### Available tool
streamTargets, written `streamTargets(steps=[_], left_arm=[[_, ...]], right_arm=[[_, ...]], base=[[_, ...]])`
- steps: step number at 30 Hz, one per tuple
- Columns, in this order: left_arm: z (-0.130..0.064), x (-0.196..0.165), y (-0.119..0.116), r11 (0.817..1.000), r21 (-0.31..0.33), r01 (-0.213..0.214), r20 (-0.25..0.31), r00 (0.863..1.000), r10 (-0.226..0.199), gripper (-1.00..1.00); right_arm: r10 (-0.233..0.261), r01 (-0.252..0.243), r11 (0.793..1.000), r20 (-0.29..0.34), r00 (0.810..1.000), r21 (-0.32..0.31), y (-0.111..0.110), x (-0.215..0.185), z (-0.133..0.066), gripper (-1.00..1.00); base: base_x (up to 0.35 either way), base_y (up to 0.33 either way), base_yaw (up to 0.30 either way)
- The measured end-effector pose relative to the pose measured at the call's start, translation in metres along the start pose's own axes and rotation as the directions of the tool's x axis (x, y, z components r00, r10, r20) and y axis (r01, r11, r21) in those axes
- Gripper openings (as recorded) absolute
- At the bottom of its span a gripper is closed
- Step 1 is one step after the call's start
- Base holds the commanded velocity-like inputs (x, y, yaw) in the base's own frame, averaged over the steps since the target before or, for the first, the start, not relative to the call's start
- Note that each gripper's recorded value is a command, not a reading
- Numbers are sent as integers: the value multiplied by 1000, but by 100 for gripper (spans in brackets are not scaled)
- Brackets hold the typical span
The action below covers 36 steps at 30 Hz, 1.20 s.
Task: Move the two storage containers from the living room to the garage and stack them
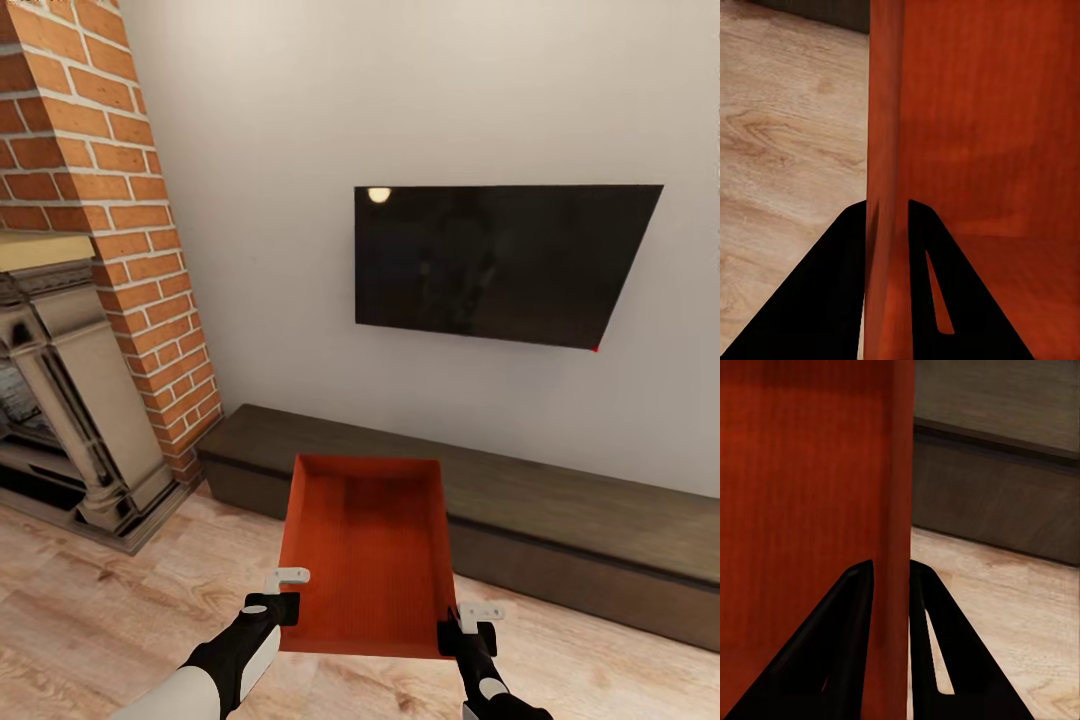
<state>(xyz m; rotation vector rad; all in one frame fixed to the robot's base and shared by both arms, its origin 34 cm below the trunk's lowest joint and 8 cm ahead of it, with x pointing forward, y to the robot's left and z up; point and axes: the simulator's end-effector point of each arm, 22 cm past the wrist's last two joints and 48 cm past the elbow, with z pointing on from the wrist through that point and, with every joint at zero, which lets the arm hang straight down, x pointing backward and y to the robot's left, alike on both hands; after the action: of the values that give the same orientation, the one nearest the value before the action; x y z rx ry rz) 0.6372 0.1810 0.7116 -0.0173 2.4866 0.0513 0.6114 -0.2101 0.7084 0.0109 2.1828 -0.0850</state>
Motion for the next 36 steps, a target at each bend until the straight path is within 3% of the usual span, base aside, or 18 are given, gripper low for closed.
streamTargets(steps=[36], left_arm=[[-16, -28, 1, 1000, 0, 3, 58, 998, -3, -100]], right_arm=[[3, -4, 1000, 58, 998, 1, -1, -31, -6, -100]], base=[[0, 0, 0]])
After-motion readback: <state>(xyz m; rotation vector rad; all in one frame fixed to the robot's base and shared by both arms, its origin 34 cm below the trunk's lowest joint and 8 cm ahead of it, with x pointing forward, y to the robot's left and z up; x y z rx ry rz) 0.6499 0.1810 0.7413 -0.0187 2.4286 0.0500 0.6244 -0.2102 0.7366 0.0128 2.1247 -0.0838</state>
